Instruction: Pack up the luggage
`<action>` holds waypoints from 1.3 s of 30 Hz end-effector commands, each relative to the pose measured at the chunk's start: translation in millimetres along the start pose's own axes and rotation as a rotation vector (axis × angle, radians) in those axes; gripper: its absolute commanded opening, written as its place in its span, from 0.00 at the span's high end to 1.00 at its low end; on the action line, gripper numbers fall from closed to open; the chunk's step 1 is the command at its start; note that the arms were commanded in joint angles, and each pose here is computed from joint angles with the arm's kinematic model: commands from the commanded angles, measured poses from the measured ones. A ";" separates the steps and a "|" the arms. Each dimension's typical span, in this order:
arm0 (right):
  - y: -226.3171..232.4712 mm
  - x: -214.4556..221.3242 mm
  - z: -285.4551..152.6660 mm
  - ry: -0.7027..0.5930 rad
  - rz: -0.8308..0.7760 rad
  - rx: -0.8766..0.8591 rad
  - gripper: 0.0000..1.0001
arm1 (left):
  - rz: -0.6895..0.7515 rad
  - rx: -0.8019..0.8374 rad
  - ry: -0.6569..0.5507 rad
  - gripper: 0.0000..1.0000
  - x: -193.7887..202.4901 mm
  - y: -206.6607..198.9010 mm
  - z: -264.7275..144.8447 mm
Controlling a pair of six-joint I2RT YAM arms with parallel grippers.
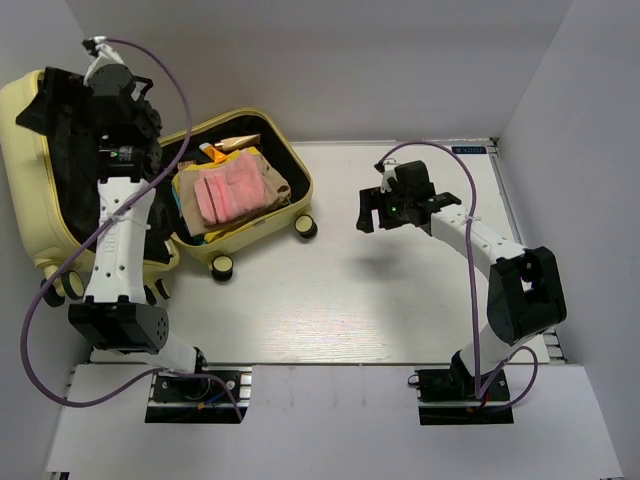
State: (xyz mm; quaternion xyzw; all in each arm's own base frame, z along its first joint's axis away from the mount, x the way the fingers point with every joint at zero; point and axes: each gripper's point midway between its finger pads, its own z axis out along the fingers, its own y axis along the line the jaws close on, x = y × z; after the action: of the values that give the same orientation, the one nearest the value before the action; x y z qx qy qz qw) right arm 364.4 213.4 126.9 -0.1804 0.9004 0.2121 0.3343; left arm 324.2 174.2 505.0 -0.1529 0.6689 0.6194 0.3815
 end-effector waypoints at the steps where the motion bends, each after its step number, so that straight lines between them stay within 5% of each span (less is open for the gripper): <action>1: -0.3 -17.7 -8.5 -0.045 -0.023 0.015 0.13 | -0.082 0.077 0.105 0.00 43.4 0.1 15.5; 6: -2.6 -14.8 -5.7 -0.024 -0.021 0.024 0.13 | -0.098 0.144 0.254 0.04 93.2 -6.5 40.2; 9: -1.6 -13.2 -1.9 -0.007 -0.019 0.019 0.13 | -0.093 0.197 0.266 0.33 96.3 -26.4 38.7; 11: 0.1 -13.8 -0.5 -0.003 -0.019 0.014 0.13 | -0.100 0.238 0.245 0.71 90.4 -33.5 27.7; 15: -0.1 -10.1 5.8 0.017 -0.006 0.002 0.14 | -0.133 0.376 0.085 0.93 48.9 -57.0 -21.0; 19: 2.4 -9.3 9.3 0.025 -0.006 -0.012 0.15 | -0.135 0.491 -0.151 0.99 -13.1 -75.1 -92.6; 21: 0.4 -8.8 10.0 0.027 -0.005 -0.008 0.15 | -0.186 0.458 -0.257 0.99 -55.9 -76.5 -109.6; 22: 1.2 -7.3 9.8 0.031 -0.005 -0.010 0.15 | -0.033 0.440 -0.318 0.99 -71.8 -96.0 -141.8; 23: 0.0 -6.0 10.5 0.033 -0.002 -0.007 0.15 | -0.167 0.399 -0.360 0.99 -98.8 -86.9 -149.9; 24: -0.8 -6.4 10.0 0.030 -0.002 -0.005 0.15 | -0.079 0.332 -0.437 0.99 -124.6 -83.1 -168.7; 25: 0.9 -7.9 9.1 0.023 -0.003 -0.010 0.15 | -0.200 0.315 -0.461 0.99 -144.2 -67.2 -182.3; 26: -0.8 -4.0 8.7 0.028 0.004 0.000 0.15 | -0.148 0.323 -0.481 0.99 -157.4 -98.3 -201.9; 29: -6.7 3.7 7.9 0.029 0.007 0.024 0.15 | -0.146 0.409 -0.565 0.94 -181.7 -144.1 -241.4; 30: -8.7 6.0 7.4 0.030 0.014 0.033 0.15 | -0.299 0.485 -0.542 0.88 -187.7 -147.5 -249.6; 32: -12.1 8.8 5.9 0.038 0.011 0.056 0.15 | -0.252 0.581 -0.548 0.80 -179.8 -190.0 -277.7; 33: -13.1 10.7 5.2 0.042 0.011 0.061 0.15 | -0.288 0.593 -0.556 0.64 -181.4 -205.6 -287.5; 36: -19.0 14.4 3.3 0.045 0.029 0.097 0.15 | -0.366 0.736 -0.589 0.36 -187.3 -244.3 -326.5; 37: -19.5 16.5 3.1 0.046 0.033 0.102 0.15 | -0.392 0.812 -0.625 0.00 -194.4 -248.7 -342.2; 39: -23.7 20.4 3.3 0.051 0.039 0.119 0.15 | -0.504 1.029 -0.621 0.00 -196.7 -268.4 -374.9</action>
State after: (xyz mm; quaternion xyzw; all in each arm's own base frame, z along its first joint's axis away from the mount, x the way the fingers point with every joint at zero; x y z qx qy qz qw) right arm 359.2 198.1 92.3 -0.1628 0.9267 0.1698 0.2930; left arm 511.6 -219.0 393.1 0.1375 0.6962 0.3854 0.5898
